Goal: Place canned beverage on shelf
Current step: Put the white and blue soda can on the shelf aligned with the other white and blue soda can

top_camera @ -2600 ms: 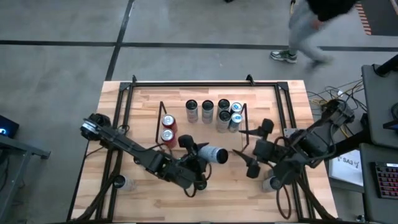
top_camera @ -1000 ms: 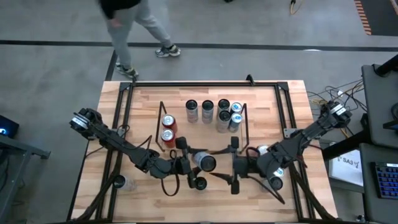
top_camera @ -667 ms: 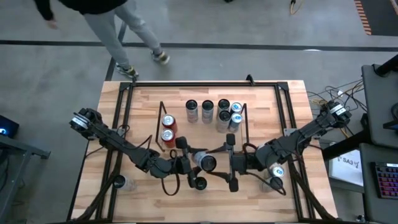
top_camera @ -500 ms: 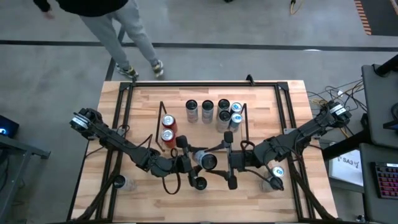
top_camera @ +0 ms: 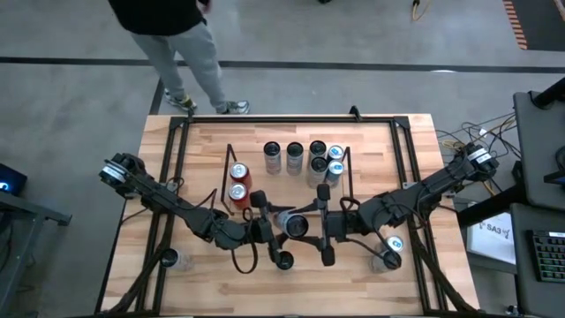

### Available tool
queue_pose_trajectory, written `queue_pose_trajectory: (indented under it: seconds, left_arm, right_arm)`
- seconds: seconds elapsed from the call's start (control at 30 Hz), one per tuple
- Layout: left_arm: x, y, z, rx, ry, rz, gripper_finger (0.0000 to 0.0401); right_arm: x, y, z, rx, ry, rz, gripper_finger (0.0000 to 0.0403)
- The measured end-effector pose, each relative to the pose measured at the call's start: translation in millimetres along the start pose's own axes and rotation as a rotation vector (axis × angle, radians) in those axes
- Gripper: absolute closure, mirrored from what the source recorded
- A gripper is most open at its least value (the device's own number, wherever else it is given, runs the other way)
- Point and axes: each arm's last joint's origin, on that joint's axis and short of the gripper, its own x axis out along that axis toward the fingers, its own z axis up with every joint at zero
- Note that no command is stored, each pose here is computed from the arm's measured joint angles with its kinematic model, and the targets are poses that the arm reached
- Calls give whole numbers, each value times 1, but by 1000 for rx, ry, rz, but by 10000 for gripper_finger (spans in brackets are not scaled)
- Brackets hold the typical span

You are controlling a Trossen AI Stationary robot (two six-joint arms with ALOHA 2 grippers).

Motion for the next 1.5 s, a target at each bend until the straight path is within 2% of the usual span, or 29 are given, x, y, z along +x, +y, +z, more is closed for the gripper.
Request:
queue_pose_trajectory:
  seconds: [0.1,0.2,0.37,0.53,0.77,0.97,1.23,1.37,1.5]
  left_arm:
    - [0,0,1,-13,-6,2,111]
    - [0,0,1,-14,-5,2,98]
    - [-2,0,0,9,14,18,97]
    - [-9,5,3,52,53,64,102]
    - [-21,16,7,114,108,59,111]
    - [-31,28,13,139,128,51,120]
    - [-40,40,16,173,154,43,128]
    - [-43,41,9,188,166,39,133]
    - [-47,42,-3,178,157,39,141]
  right_arm:
    - [0,0,-1,-3,13,0,156]
    - [0,0,-2,-5,17,0,156]
    - [-7,-4,4,-7,23,-4,156]
    - [-19,-15,11,-7,49,-54,156]
    - [-22,-35,7,34,109,-108,156]
    - [-18,-48,-13,87,158,-163,156]
    - [-14,-57,-45,220,197,-227,156]
    - [-9,-53,-65,292,218,-254,156]
    - [-3,-50,-79,345,252,-350,156]
